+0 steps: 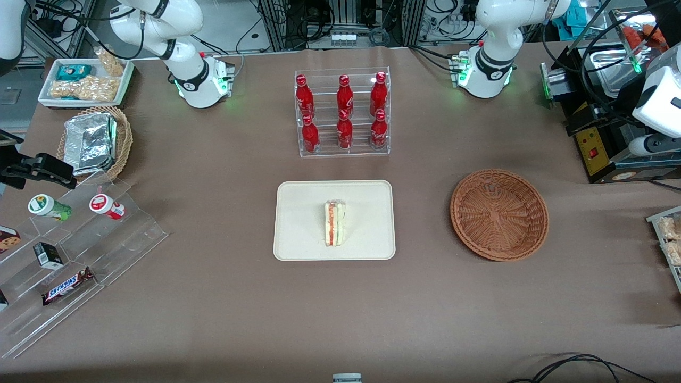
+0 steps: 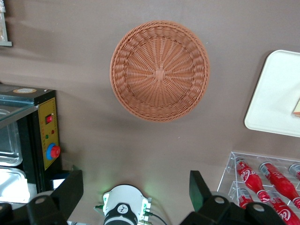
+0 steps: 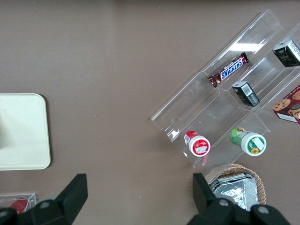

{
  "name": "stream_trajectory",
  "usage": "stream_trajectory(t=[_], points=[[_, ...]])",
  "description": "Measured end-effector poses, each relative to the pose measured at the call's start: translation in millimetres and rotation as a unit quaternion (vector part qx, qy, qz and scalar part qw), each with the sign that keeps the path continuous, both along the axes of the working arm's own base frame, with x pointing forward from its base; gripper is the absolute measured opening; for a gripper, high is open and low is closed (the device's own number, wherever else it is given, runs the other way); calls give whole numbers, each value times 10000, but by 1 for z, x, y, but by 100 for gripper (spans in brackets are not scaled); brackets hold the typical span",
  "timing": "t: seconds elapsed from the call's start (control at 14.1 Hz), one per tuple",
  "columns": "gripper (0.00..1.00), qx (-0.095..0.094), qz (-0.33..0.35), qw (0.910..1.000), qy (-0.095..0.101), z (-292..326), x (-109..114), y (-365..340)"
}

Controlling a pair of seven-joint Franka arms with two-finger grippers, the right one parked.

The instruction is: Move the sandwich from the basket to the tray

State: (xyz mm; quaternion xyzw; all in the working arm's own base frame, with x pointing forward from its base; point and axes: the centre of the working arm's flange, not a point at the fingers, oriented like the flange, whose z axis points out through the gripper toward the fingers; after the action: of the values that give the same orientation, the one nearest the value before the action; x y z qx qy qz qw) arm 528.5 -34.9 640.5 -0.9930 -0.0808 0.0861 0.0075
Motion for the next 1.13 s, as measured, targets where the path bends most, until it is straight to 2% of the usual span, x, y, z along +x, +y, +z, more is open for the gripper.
stream_trajectory(t=[0.21,0.28,0.57,1.13], points=[[100,-44,3,9987,-506,2,14,-1],[100,-49,4,9983,-580,1,17,-1],[100,34,-81,9980,-619,-6,21,-2],[100,40,-140,9974,-712,-4,21,-7]])
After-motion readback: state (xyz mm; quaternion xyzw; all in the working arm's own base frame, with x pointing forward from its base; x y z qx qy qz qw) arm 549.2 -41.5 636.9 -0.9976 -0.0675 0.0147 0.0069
